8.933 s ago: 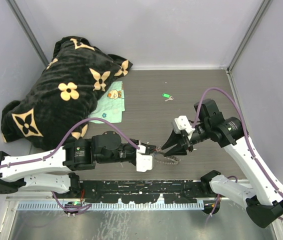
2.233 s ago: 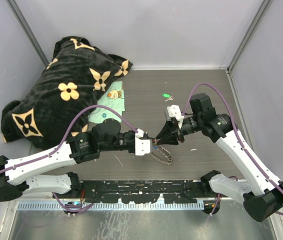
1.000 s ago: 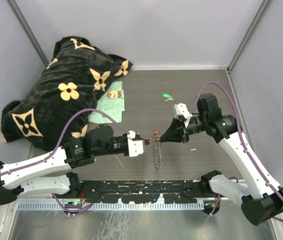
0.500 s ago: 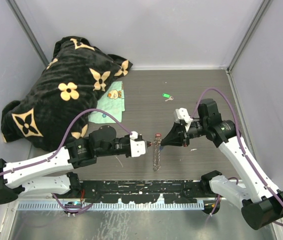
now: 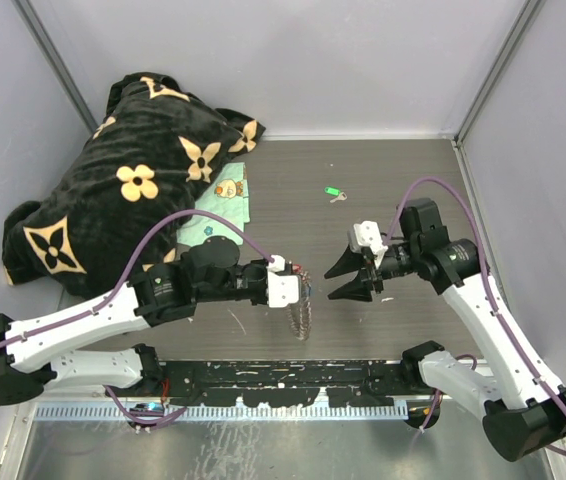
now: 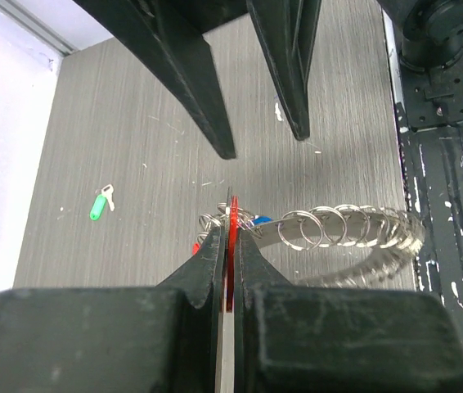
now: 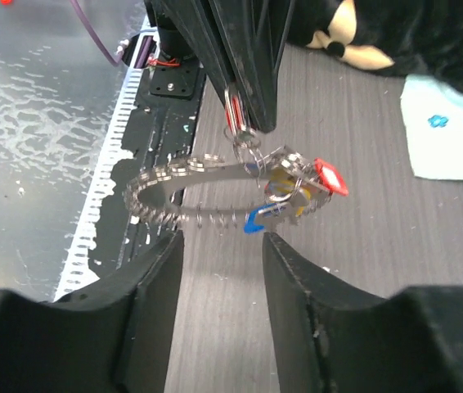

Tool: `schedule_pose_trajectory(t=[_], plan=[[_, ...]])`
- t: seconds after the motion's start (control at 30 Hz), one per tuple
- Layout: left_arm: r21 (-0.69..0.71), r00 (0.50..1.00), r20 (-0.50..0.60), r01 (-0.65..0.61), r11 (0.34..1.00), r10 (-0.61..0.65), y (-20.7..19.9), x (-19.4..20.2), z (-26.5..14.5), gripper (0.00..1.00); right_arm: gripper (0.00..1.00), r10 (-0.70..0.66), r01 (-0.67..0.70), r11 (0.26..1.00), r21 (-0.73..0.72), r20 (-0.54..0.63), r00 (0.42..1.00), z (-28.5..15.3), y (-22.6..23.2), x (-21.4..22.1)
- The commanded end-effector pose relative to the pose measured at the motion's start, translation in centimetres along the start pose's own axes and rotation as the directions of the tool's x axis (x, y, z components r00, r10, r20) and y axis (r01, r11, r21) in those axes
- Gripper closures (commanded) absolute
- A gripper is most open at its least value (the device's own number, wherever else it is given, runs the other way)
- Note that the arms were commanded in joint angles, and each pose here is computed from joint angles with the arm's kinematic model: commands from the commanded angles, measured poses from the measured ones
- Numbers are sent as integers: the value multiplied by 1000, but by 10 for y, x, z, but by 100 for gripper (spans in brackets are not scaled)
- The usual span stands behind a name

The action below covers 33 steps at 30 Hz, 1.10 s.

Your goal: Remove the keys from the keyring

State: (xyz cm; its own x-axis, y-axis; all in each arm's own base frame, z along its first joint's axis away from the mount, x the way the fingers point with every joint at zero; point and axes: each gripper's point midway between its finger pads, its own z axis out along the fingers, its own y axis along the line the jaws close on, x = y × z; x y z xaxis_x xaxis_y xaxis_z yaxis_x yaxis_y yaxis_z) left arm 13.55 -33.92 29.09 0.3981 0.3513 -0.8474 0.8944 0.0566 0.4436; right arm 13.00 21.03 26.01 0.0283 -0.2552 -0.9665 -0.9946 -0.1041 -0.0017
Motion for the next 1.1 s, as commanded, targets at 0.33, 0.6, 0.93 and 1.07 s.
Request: schedule_pose_trajectory(t=[0.33, 0.6, 0.93, 1.07], plan=[[0, 993, 109, -47, 999, 47, 13, -40, -7, 100, 50, -180, 182, 981, -71, 36, 983, 14, -11, -43], [7, 992, 117, -48, 999, 47, 12, -42, -3, 100, 59, -155, 158, 982, -102, 31, 987, 24, -10, -34], [4, 992, 116, -50, 999, 49, 14, -42, 0, 100, 63, -146, 146, 983, -112, 9, 989, 29, -7, -25], [5, 992, 119, -50, 999, 49, 14, -43, 0, 100, 64, -145, 144, 984, -101, -6, 989, 30, -10, -19]])
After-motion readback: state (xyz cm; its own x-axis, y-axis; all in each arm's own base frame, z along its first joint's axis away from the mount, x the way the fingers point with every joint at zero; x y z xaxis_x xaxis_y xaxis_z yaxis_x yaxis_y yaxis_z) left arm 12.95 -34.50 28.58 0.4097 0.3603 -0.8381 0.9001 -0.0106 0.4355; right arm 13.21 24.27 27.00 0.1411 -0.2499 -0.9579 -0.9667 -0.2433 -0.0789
